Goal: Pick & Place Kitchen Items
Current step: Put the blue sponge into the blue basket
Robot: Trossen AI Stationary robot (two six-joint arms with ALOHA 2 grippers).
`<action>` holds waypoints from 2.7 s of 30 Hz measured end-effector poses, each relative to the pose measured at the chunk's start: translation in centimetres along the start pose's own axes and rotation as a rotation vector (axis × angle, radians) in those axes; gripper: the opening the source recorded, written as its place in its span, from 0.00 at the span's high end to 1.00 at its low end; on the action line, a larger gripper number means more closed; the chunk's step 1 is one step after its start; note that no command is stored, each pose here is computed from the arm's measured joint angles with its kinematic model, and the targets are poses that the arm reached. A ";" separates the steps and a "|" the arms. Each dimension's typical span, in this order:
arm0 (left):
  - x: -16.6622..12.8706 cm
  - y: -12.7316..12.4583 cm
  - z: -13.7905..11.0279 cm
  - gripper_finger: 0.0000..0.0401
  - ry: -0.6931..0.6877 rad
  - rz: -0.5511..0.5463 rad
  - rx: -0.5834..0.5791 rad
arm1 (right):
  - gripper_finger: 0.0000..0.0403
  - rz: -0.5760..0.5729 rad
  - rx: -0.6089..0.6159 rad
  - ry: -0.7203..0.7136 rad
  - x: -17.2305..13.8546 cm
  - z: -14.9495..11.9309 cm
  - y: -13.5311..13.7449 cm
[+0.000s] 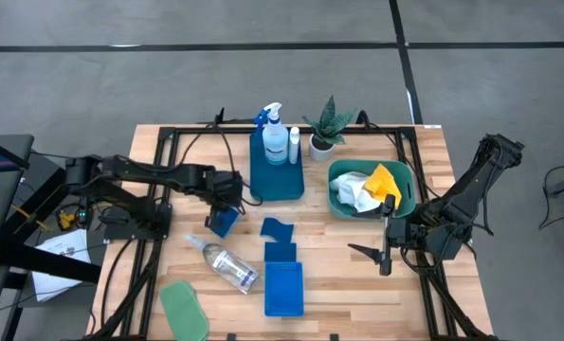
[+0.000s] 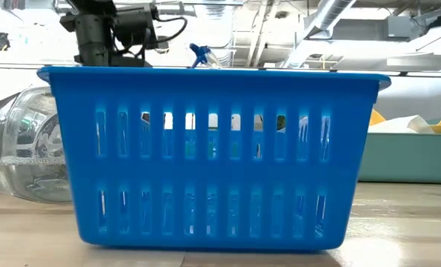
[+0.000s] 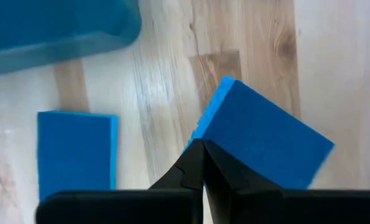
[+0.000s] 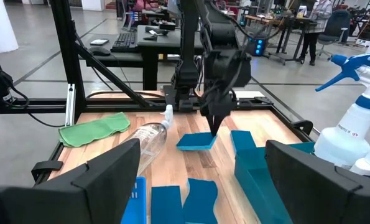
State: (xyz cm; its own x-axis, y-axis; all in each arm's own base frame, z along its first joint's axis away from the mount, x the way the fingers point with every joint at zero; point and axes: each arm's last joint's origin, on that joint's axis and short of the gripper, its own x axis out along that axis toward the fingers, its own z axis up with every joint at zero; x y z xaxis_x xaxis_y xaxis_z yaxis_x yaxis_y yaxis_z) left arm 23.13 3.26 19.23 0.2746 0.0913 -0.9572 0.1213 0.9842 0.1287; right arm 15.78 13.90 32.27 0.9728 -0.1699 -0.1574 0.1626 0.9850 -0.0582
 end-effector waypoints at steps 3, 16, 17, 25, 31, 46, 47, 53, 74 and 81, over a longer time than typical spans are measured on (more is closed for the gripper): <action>-0.7 0.0 -0.1 1.00 -0.030 0.007 -0.004 | 0.17 0.000 0.000 0.000 0.0 0.0 0.0; -0.8 0.2 0.4 0.85 -0.084 0.021 -0.012 | 0.17 0.000 -0.001 0.001 0.0 0.0 0.0; -0.7 0.1 0.5 0.82 -0.082 0.013 -0.012 | 0.17 0.000 -0.002 0.001 0.0 0.0 0.0; 1.3 -0.6 1.4 0.61 -0.075 -0.048 0.108 | 0.17 0.002 -0.003 0.002 0.0 0.0 0.0; 4.0 -0.6 1.8 0.62 -0.005 -0.055 0.180 | 0.17 0.002 -0.005 0.002 0.0 0.0 0.0; 4.7 -0.3 2.8 0.71 -0.008 -0.003 0.214 | 0.17 0.000 -0.004 0.007 0.0 -0.1 0.0; 4.7 -0.3 2.9 0.70 -0.012 -0.001 0.214 | 0.17 0.000 -0.003 0.007 0.0 -0.1 0.0; 4.7 -0.2 2.9 0.64 -0.015 0.001 0.211 | 0.17 0.004 -0.001 0.008 0.0 -0.1 0.0; 7.3 0.6 2.5 0.63 0.051 -0.092 0.167 | 0.17 0.014 -0.001 0.015 0.1 -0.2 0.0; 7.4 0.5 2.3 0.77 0.067 -0.095 0.137 | 0.17 0.016 -0.001 0.016 0.1 -0.2 0.0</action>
State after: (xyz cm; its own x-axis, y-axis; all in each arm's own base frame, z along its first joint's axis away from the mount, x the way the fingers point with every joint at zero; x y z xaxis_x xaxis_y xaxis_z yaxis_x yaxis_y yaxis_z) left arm 27.40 4.09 12.85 0.1919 0.0137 -0.9813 0.2737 0.9595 0.0669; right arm 15.82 13.92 32.08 0.9726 -0.1545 -0.1737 0.1468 0.9876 -0.0566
